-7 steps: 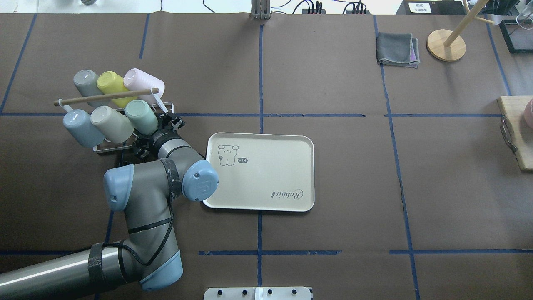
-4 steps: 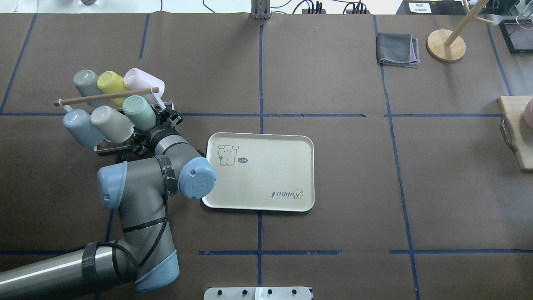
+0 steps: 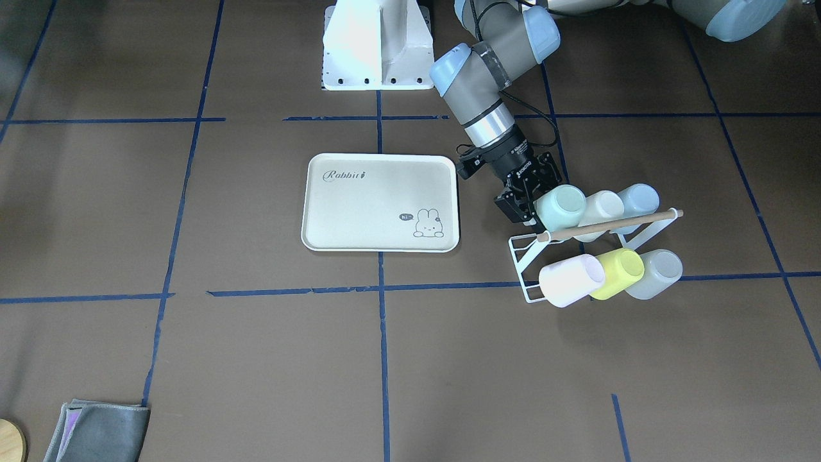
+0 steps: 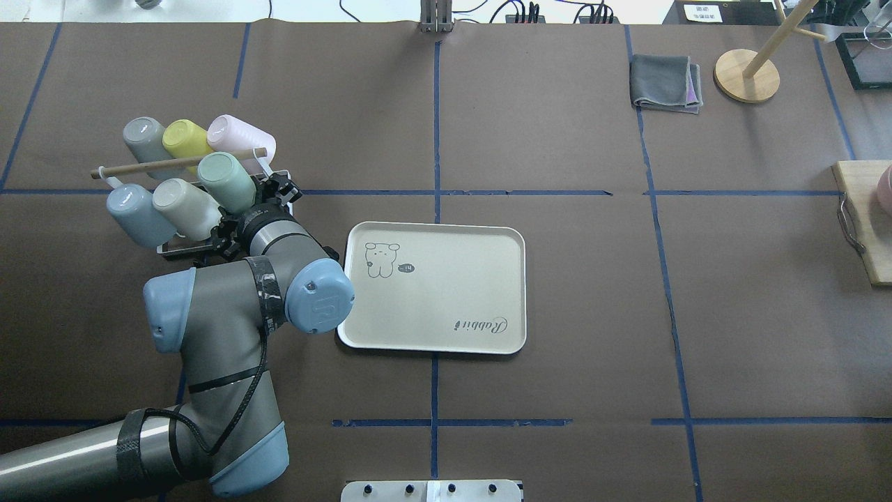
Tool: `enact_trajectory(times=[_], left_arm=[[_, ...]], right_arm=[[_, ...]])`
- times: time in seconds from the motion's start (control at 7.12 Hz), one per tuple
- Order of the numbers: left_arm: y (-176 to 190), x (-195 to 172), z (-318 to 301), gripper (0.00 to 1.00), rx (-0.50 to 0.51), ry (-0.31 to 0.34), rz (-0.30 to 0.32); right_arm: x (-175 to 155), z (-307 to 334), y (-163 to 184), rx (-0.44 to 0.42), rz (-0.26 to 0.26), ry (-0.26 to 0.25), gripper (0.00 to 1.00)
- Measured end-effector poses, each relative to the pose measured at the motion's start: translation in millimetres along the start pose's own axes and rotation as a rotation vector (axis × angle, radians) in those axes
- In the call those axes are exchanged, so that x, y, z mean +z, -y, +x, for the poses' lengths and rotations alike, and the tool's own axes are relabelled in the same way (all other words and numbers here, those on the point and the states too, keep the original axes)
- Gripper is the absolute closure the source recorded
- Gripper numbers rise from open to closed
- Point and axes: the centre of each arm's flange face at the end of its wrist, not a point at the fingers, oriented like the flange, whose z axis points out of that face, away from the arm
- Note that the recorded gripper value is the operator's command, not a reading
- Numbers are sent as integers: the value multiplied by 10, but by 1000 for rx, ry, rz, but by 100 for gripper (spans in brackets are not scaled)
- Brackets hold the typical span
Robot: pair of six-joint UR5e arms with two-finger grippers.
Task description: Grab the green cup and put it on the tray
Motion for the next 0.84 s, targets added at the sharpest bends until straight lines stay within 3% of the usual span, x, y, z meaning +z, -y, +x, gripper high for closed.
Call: enact_trajectory(times=[0.56, 0.84], left_arm=[[-611, -410, -63, 34, 0, 48, 29], [-1056, -688, -80, 34, -92, 88, 96]], right_arm=[[0, 0, 0, 0, 0, 0, 0], [-2, -2, 1, 0, 1, 0, 0]])
